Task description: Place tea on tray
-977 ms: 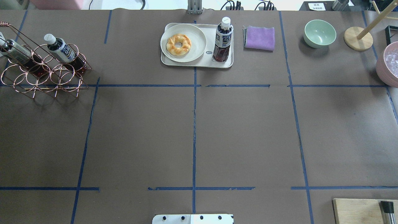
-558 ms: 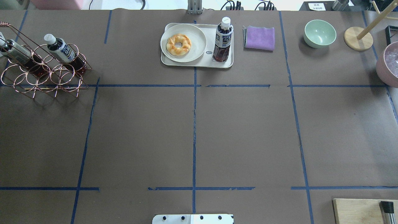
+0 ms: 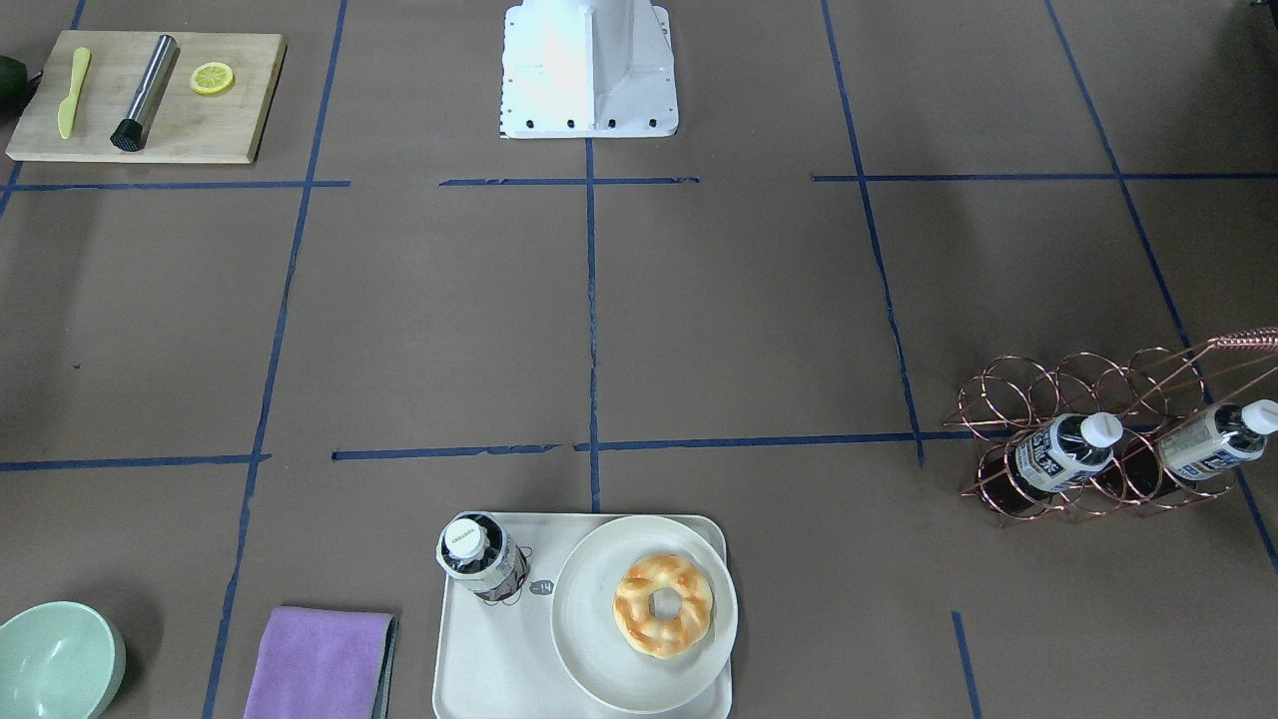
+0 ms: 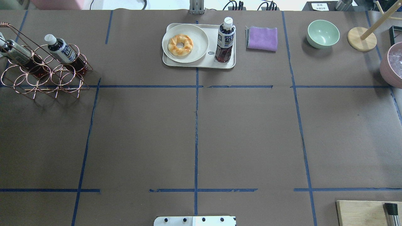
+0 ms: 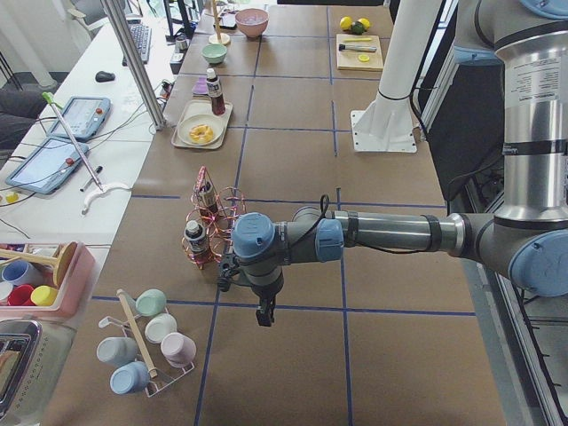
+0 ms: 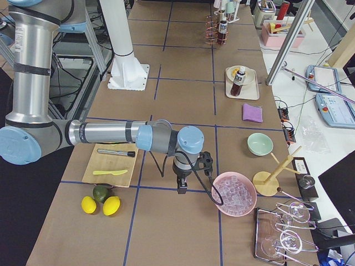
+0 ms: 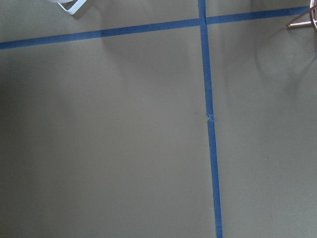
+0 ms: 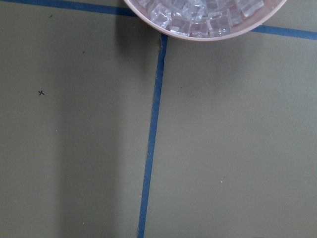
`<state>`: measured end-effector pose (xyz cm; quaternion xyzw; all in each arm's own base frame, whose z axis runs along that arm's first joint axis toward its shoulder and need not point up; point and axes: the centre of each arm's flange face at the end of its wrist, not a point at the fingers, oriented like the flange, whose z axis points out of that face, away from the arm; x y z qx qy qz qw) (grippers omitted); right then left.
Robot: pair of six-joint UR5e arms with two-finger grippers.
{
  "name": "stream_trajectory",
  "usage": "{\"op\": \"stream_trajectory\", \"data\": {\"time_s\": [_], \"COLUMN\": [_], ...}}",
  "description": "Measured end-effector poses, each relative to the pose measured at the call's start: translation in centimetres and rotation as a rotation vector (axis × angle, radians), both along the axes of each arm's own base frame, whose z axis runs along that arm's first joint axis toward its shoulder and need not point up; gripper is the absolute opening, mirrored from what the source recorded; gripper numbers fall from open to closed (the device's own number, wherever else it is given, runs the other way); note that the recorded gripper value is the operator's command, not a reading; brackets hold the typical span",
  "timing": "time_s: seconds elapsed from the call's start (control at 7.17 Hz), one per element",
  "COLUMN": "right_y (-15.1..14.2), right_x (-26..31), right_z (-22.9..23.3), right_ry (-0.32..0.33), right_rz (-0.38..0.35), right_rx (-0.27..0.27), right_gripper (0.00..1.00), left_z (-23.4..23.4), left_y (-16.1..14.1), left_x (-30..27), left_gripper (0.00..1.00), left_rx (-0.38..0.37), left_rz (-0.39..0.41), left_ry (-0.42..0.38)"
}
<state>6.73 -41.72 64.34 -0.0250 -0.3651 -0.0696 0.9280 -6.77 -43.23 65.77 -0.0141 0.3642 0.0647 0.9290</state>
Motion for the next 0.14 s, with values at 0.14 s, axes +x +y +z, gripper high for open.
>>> {"op": "stream_trajectory", "data": {"time_s": [0.14], "right_y": [0.03], "right_x": [-0.01], "right_z": [0.03], "right_ry": [0.000], "right_rz": [0.003], "right_rx": [-0.003], "right_gripper": [1.00], "left_z": [-0.03], "left_y": [0.00], "left_x": [0.01], "left_gripper": [1.00], "left_rx": [0.000], "left_rz": [0.000], "left_ry": [0.000]}}
